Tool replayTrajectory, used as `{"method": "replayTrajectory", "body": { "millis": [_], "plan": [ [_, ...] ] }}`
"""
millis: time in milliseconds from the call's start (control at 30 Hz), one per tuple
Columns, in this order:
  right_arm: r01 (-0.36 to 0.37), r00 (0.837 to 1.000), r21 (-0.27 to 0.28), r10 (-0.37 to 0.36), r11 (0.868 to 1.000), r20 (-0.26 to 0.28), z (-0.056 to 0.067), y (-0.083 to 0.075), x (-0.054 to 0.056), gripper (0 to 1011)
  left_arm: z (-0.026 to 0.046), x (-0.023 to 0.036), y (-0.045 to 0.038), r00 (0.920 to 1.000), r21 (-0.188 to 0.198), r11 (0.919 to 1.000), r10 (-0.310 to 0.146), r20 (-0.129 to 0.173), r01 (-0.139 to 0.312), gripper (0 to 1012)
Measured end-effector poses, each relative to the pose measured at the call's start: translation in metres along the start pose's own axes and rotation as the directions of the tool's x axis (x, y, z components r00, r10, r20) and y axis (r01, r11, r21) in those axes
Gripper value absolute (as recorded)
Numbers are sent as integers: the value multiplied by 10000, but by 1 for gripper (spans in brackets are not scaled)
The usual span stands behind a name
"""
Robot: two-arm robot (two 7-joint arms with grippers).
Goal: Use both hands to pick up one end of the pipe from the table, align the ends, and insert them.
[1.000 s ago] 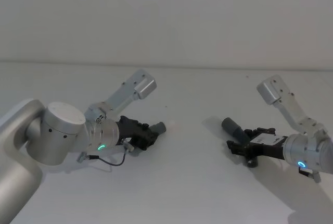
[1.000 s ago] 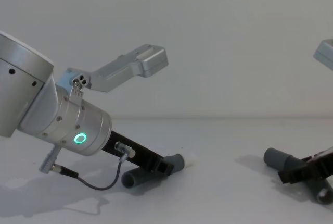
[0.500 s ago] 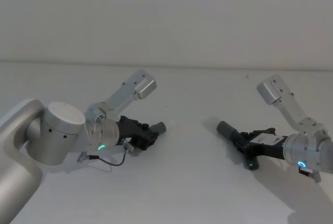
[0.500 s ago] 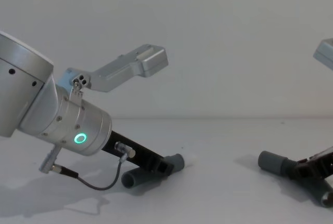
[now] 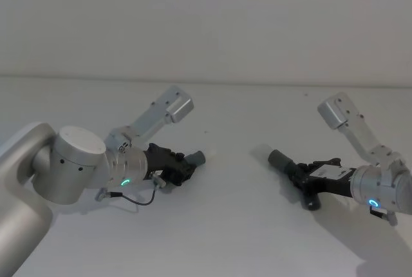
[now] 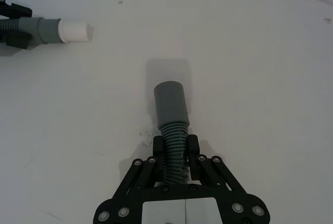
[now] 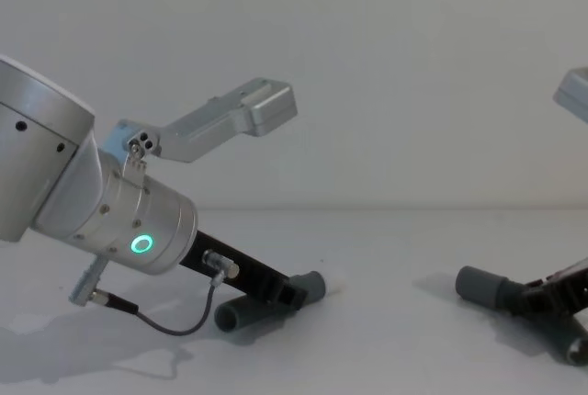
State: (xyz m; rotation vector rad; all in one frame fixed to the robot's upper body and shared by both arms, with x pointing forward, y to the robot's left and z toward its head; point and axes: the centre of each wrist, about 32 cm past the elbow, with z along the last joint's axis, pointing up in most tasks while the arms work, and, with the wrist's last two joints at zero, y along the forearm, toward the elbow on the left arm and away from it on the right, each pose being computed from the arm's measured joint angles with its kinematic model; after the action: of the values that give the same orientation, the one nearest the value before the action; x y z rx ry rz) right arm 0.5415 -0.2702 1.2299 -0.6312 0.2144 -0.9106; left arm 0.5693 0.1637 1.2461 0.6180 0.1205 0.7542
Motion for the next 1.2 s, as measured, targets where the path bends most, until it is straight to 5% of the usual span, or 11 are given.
{"method": "replayTrajectory", "body": {
  "millis": [300,667,867,1200],
  "plan": [
    [19,9998,429,-27,9991,185,8,-41,-7,264,41,-18,24,9995,-188,9998,11,326,-5,343],
    [11,9982,1664,-110,9861,583,44,-160,16,264,206,-16,225,9944,-1143,9934,9,1057,113,342],
    [-400,9940,2488,132,9677,1083,62,-261,88,264,259,48,370,9853,-1694,9841,-237,1693,528,343],
    [-1385,9741,2996,753,9440,2131,65,-430,267,264,275,187,521,9626,-1862,9769,-527,2657,1049,342]
  ]
}}
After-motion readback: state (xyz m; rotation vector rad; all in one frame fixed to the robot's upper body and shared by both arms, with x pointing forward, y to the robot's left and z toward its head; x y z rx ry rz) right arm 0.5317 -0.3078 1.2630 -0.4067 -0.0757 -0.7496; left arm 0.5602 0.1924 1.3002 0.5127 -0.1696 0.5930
